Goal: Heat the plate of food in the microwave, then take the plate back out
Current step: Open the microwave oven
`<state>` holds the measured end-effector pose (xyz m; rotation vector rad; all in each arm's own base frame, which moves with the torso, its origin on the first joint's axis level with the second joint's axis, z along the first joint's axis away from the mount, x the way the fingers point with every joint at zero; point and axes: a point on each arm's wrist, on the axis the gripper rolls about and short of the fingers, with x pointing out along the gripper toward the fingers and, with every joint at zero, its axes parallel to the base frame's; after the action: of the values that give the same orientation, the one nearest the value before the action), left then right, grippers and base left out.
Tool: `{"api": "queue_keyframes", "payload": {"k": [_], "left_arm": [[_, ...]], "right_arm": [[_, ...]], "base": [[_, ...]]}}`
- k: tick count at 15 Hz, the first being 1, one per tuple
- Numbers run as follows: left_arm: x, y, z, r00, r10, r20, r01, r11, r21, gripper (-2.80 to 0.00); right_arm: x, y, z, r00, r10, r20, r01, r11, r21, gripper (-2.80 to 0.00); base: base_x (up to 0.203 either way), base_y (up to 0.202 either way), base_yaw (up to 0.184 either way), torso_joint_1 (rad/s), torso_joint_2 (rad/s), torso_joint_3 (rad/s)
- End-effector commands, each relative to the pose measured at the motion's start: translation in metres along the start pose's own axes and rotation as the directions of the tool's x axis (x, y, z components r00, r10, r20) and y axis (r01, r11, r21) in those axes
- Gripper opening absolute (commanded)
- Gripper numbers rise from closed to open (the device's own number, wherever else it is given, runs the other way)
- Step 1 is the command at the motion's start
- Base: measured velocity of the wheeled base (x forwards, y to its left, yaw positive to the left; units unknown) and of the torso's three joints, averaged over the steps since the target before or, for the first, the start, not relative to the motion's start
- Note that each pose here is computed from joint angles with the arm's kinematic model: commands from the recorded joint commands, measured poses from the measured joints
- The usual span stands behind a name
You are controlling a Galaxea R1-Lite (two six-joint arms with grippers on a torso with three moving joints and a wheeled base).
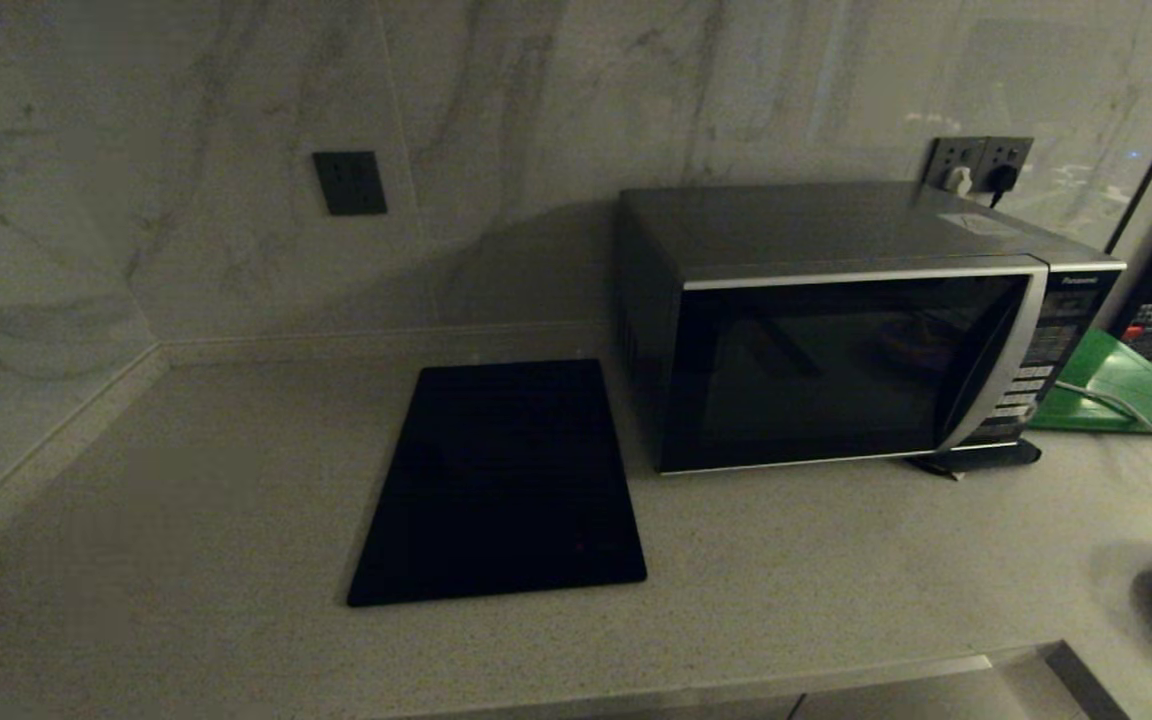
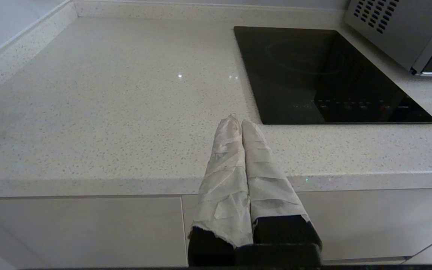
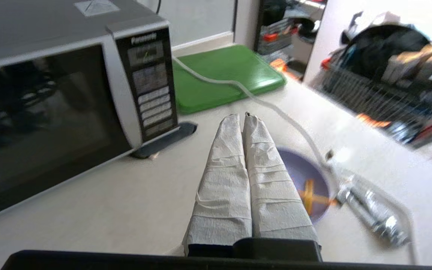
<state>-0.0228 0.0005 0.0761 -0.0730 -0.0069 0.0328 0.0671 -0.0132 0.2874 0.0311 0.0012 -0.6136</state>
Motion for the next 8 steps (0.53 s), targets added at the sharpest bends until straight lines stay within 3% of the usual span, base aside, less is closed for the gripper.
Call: {"api": "queue_keyframes", "payload": {"k": [1,2,4,8], "left_arm": [[0.0,0.0,0.0,1.0,0.001,-0.001,-0.001,1.0,-0.001,-2.8],[0.0,0.0,0.0,1.0,0.001,-0.001,-0.001,1.0,-0.001,-2.8],[0.0,0.0,0.0,1.0,0.001,-0.001,-0.001,1.0,-0.001,-2.8],[0.0,0.0,0.0,1.0,0.001,-0.001,-0.001,1.0,-0.001,-2.8]], "right_arm": [[0.031,0.022,0.018,1.0,-0.003,-0.016,0.003,1.0,-0.031,-2.8],[0.038,0.028,0.027,1.0,0.009,-0.002,-0.009,1.0,-0.025,-2.8],[0.038,0.044,0.033,0.991,0.137,0.001,-0.137,0.99,-0.016,-2.8],[0.018,0.074,0.025,0.908,0.414,-0.054,-0.415,0.91,0.004,-2.8]], "base": [[0.0,0.0,0.0,0.0,0.0,0.0],[0.0,0.0,0.0,0.0,0.0,0.0],[0.0,0.0,0.0,0.0,0.0,0.0],[0.0,0.0,0.0,0.0,0.0,0.0]]}}
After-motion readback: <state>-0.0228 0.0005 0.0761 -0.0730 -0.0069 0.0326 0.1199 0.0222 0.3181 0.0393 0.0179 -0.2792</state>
